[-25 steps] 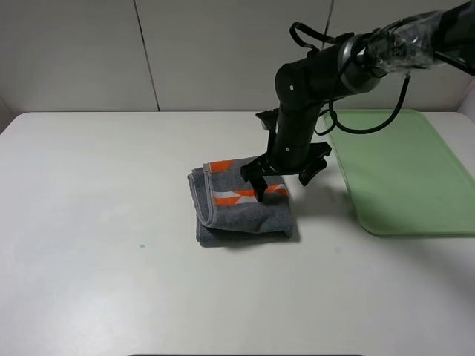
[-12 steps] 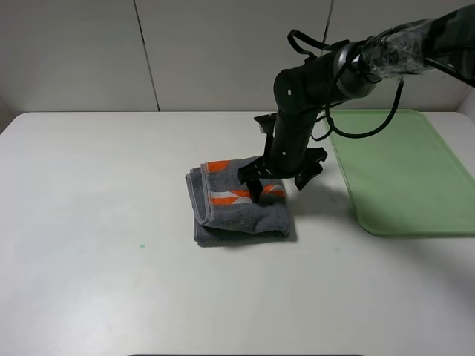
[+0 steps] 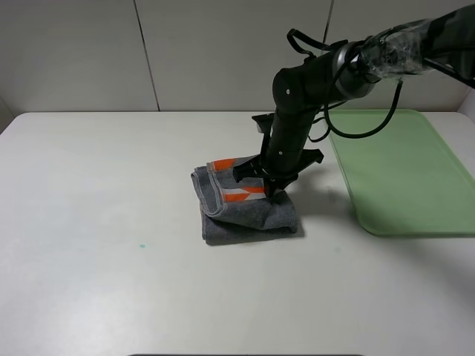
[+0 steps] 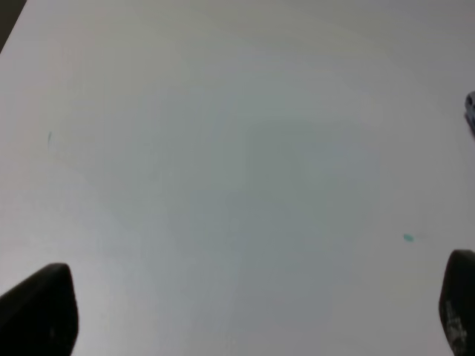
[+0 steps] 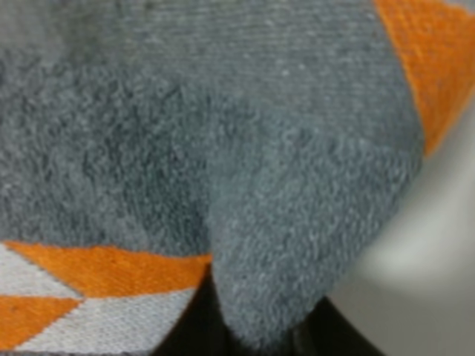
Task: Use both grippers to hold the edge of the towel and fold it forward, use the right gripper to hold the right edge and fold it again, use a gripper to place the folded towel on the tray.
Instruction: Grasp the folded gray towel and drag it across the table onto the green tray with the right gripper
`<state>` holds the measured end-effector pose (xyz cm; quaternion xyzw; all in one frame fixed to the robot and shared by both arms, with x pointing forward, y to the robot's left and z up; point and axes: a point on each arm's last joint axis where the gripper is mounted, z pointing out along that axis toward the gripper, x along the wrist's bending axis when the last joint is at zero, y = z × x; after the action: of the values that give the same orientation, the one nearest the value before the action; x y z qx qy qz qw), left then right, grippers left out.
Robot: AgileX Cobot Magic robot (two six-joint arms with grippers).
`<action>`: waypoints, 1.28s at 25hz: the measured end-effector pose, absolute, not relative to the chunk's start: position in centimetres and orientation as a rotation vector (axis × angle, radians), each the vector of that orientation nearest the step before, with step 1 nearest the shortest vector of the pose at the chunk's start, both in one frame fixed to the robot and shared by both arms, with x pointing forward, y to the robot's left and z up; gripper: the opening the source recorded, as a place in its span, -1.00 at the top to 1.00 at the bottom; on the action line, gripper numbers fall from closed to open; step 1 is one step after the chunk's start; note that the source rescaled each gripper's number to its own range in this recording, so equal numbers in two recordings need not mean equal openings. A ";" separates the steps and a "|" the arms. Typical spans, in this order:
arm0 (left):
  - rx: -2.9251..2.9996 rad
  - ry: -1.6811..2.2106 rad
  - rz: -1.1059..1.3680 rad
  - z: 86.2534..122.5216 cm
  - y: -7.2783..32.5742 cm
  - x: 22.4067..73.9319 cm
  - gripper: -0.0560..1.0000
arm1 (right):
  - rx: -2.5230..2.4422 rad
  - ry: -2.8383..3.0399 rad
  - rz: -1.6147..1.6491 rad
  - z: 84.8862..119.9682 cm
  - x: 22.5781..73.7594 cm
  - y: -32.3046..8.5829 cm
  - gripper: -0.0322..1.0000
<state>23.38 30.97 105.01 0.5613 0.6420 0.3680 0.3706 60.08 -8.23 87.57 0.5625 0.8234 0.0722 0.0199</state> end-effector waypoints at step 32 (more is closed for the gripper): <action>1.440 1.647 0.944 105.0 31.0 23.4 -0.96 | 1.795 2.413 0.174 92.2 63.2 -17.0 0.77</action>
<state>23.38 30.97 105.01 0.5613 0.6420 0.3680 0.3706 63.16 -17.00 92.24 0.5946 0.7994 0.0577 0.0643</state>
